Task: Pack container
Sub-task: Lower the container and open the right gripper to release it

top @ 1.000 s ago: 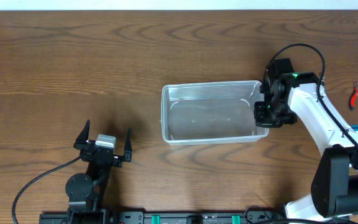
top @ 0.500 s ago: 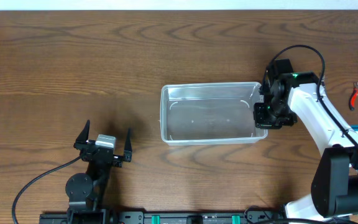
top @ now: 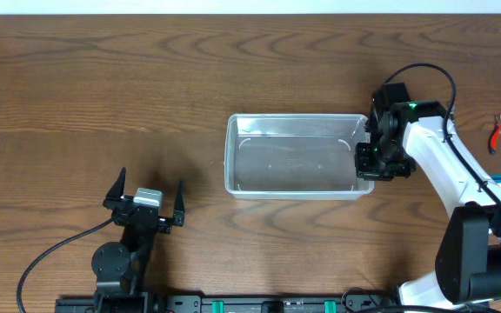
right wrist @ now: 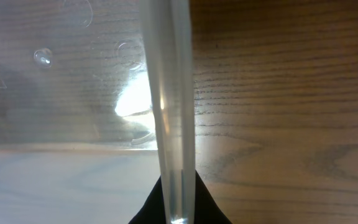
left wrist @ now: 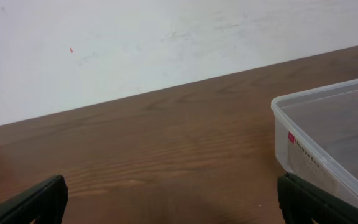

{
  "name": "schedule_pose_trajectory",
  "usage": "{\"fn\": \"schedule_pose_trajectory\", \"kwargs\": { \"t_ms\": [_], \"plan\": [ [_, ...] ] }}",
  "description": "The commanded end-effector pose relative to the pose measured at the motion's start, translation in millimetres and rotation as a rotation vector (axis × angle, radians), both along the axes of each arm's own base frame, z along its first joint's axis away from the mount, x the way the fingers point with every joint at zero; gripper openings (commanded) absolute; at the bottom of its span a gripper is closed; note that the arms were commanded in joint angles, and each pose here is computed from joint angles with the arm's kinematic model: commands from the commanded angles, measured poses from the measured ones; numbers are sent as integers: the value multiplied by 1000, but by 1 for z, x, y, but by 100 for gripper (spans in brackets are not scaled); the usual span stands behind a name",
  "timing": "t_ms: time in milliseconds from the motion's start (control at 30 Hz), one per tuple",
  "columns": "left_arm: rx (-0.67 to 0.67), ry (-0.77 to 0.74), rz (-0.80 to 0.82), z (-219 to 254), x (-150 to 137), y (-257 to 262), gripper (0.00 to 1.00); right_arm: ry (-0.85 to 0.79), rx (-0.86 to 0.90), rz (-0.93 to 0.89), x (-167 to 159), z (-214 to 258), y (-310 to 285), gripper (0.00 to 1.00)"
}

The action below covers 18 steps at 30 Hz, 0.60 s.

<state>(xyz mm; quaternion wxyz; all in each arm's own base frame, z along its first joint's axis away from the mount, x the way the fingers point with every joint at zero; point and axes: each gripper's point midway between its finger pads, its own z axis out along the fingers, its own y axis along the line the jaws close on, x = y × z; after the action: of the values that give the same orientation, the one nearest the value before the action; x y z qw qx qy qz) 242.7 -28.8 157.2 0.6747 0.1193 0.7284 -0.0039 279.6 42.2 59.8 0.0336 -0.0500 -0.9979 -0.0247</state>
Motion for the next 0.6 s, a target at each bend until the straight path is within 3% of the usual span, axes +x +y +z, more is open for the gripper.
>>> {"fn": "schedule_pose_trajectory", "kwargs": {
  "t_ms": [0, 567],
  "plan": [
    [-5, 46, 1, -16, 0, 0, 98, 19, -28, 2, -7, -3, -6, 1],
    [-5, 46, 2, -16, 0, 0, 98, 18, -22, 77, -7, -3, -6, 1]
  ]
}}
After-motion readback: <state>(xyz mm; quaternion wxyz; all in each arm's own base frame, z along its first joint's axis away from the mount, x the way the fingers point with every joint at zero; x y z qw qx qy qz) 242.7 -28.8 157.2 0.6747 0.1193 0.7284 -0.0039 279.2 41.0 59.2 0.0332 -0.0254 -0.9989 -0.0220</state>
